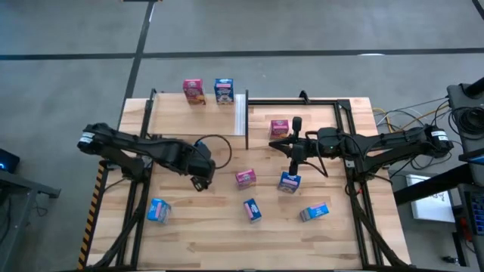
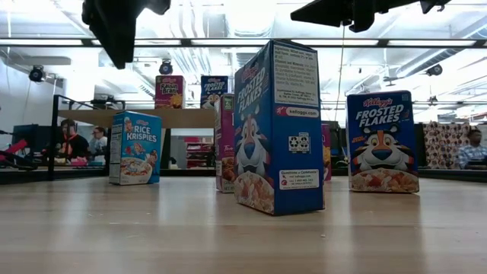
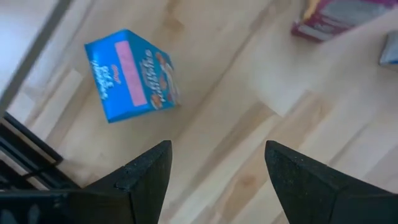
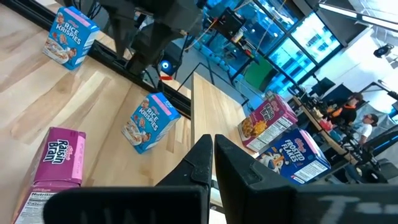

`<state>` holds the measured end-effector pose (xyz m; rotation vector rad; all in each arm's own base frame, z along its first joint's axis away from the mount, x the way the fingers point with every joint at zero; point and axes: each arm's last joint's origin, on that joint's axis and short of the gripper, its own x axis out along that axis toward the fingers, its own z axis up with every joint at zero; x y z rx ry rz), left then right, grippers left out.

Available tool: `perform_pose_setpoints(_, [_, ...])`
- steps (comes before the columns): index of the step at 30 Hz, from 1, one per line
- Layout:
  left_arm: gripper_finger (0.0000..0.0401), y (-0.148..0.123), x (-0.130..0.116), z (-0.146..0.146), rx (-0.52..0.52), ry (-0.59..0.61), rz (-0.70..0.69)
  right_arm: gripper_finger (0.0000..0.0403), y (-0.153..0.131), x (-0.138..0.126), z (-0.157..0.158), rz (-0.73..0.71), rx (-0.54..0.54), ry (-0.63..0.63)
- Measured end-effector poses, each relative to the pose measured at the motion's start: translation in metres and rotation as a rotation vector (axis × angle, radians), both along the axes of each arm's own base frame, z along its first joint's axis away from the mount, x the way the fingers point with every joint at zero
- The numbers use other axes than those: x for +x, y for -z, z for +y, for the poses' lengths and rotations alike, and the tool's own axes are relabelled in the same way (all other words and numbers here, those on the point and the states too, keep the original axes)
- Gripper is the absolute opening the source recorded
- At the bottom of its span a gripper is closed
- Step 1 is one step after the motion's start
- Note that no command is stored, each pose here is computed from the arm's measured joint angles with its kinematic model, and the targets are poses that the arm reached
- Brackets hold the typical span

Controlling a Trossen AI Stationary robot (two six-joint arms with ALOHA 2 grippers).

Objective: Stack cereal on shelf
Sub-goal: Put the top light blue cereal box on the shelf

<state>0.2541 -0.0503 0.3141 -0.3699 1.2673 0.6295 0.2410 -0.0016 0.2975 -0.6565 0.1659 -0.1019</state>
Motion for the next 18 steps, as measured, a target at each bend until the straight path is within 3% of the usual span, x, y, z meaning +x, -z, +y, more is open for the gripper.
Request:
perform_pose_setpoints(7, [0.0247,-0.004,-0.015,0.007,0.017,-0.074,-0.054,0.0009,0.000,0.000,0.000,0.003,0.000,0.000])
perform_pose_setpoints(18, [0.0287,0.037,-0.032,0.025,0.072,-0.238,-0.087,0.0009,0.000,0.000,0.000,0.004,-0.006,-0.001])
